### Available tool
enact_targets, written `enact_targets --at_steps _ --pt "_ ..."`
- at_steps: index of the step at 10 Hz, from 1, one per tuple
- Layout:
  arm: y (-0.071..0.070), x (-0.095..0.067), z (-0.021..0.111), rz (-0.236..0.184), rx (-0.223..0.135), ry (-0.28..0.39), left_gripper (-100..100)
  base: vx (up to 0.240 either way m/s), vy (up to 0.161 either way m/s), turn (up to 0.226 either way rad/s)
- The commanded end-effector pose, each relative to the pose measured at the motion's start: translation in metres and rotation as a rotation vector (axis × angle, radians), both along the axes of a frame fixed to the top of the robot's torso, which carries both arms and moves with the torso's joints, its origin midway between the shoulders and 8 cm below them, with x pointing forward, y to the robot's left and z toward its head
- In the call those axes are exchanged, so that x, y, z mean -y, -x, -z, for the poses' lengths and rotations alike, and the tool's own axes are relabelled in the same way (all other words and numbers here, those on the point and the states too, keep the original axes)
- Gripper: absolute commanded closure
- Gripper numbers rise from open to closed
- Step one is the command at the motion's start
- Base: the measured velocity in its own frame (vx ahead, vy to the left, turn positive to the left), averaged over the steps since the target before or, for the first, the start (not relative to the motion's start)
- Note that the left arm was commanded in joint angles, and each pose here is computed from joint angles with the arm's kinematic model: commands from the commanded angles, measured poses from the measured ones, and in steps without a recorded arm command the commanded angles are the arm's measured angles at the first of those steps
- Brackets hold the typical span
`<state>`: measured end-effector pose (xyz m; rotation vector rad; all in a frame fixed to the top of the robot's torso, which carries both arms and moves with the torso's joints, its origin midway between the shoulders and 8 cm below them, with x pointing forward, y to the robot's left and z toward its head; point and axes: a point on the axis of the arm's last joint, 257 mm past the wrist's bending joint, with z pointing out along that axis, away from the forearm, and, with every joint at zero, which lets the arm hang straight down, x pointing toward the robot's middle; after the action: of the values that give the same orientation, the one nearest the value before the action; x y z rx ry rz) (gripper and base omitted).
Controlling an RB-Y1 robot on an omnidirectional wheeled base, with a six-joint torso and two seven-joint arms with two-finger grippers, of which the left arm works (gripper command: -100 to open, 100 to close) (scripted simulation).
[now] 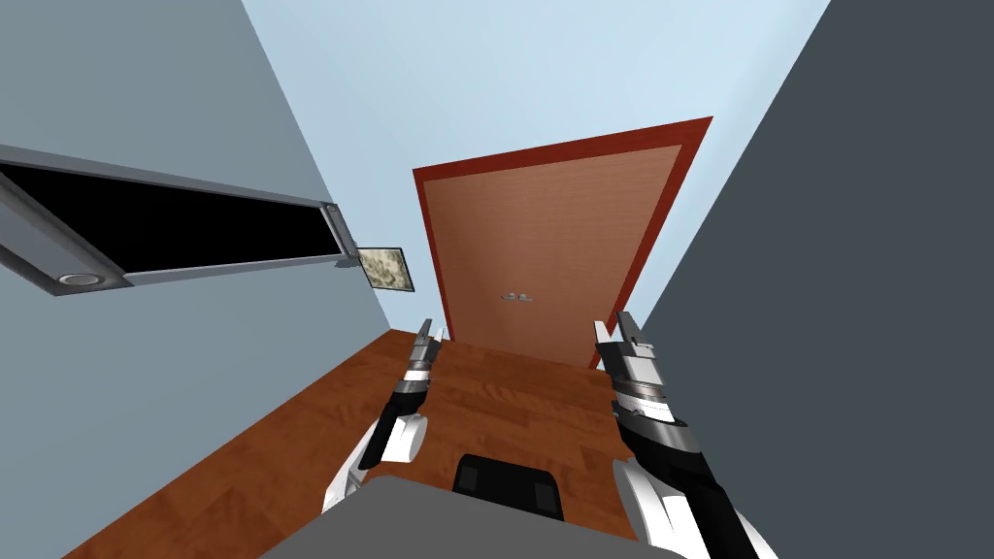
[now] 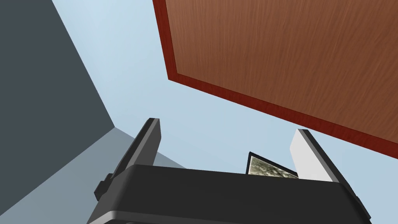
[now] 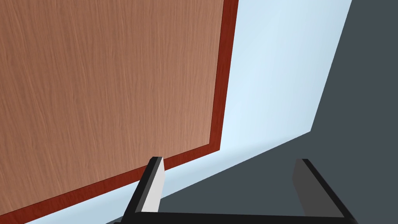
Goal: Pull the door open
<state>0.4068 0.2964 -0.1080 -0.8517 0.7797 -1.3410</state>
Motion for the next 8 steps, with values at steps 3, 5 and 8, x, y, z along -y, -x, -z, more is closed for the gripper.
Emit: enact_targets --at_steps 3,5,8 --pt "-0.005 -0.005 0.029 -0.001 -0.046 0.004 -100 0.114 -0.048 -0.070" --pt "-0.008 -0.009 0.044 -0.003 -0.071 0.006 -100 0.103 -0.073 -0.065" --pt "-0.012 -0.016 0.067 -0.006 -0.110 0.009 -100 0.116 -0.052 -0.070"
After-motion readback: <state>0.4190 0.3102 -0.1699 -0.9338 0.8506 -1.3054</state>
